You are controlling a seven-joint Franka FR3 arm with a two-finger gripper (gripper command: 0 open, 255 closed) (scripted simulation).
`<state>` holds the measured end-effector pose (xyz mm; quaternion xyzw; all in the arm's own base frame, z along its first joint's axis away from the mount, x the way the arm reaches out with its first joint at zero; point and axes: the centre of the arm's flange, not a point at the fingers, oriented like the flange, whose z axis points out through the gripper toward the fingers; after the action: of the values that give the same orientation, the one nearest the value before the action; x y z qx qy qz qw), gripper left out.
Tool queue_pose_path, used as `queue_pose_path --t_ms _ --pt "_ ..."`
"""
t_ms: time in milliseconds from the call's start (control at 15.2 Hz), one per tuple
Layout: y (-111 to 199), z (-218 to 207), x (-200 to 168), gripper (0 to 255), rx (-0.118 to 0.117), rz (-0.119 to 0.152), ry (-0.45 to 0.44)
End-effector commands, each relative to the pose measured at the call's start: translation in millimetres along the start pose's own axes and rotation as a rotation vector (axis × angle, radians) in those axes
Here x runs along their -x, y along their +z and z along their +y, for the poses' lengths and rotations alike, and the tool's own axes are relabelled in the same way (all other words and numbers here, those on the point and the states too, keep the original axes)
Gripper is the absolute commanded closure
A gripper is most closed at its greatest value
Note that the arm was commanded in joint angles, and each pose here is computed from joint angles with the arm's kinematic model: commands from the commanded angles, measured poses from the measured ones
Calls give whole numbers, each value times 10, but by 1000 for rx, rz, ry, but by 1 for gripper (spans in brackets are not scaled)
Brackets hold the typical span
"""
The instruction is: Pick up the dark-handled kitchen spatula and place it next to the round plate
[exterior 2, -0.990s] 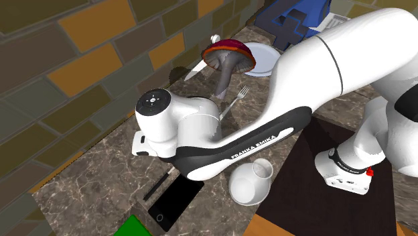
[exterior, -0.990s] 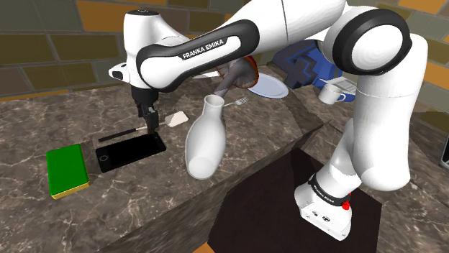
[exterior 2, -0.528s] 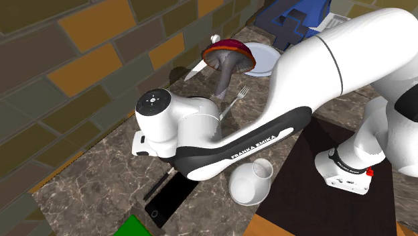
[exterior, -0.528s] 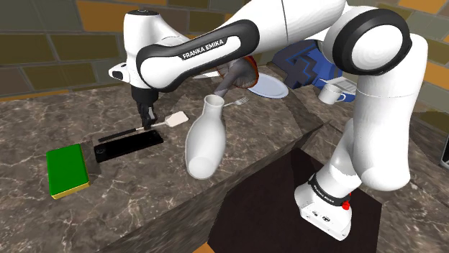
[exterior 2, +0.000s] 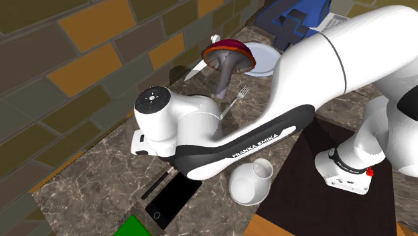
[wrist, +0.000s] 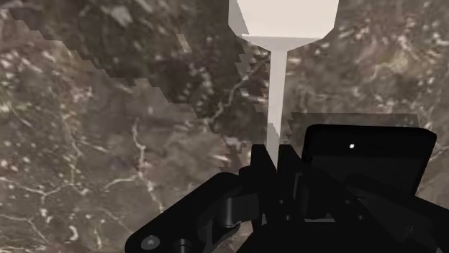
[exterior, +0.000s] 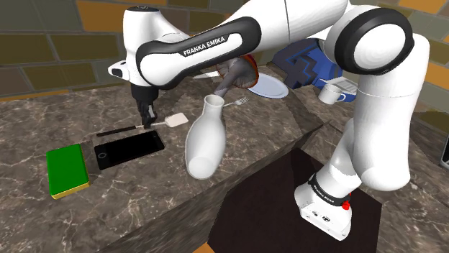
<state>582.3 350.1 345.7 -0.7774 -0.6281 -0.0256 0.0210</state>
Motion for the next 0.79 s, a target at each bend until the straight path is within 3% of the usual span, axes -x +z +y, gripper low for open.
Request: queue_pose_path --t_ms 0,726 --pt "-86 6 -5 255 0 0 0" --pt "-665 6 -44 255 0 0 0"
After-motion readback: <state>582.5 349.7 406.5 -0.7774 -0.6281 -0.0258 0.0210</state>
